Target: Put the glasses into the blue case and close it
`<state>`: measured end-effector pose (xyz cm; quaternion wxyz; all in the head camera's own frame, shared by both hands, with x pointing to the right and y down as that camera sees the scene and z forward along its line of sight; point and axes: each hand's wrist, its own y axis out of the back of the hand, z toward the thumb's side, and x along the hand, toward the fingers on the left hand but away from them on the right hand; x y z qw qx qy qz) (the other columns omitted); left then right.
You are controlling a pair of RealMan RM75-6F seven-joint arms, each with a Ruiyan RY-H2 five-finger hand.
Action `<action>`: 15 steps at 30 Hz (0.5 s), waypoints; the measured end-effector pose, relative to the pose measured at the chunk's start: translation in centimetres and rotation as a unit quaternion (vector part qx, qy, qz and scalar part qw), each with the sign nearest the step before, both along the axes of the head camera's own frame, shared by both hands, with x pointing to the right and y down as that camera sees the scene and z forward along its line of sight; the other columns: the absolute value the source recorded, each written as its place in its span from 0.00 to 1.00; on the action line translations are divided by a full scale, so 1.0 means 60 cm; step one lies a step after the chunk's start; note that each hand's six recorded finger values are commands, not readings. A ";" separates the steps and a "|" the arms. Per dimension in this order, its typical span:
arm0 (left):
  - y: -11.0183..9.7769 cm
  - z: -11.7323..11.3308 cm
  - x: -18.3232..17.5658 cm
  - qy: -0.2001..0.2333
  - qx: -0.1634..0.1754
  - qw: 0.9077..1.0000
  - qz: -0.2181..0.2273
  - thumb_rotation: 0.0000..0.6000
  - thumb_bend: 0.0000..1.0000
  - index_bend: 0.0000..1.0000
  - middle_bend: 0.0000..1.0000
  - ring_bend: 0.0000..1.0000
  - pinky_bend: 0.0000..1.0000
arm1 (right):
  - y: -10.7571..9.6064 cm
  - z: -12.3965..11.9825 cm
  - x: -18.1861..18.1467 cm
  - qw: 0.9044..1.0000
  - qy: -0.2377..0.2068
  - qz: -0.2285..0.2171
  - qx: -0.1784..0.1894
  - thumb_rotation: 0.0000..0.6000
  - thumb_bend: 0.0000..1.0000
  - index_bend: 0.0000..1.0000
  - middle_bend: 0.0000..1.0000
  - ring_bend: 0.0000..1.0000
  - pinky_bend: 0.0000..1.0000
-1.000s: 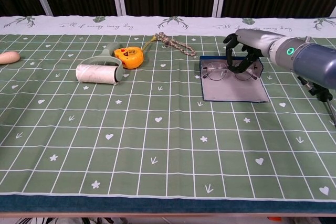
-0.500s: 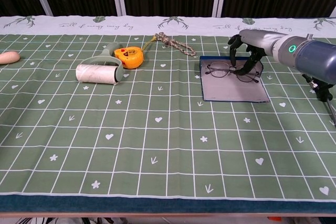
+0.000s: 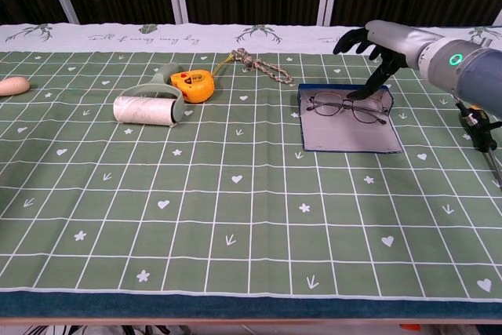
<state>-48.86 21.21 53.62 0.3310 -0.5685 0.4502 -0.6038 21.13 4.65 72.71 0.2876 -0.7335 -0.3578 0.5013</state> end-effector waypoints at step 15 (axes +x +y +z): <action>0.000 0.000 0.001 0.005 -0.001 1.000 -0.002 1.00 0.31 0.10 0.00 0.00 0.00 | 0.099 -0.035 0.007 0.999 -0.004 -0.004 -0.044 1.00 0.69 0.14 0.95 1.00 1.00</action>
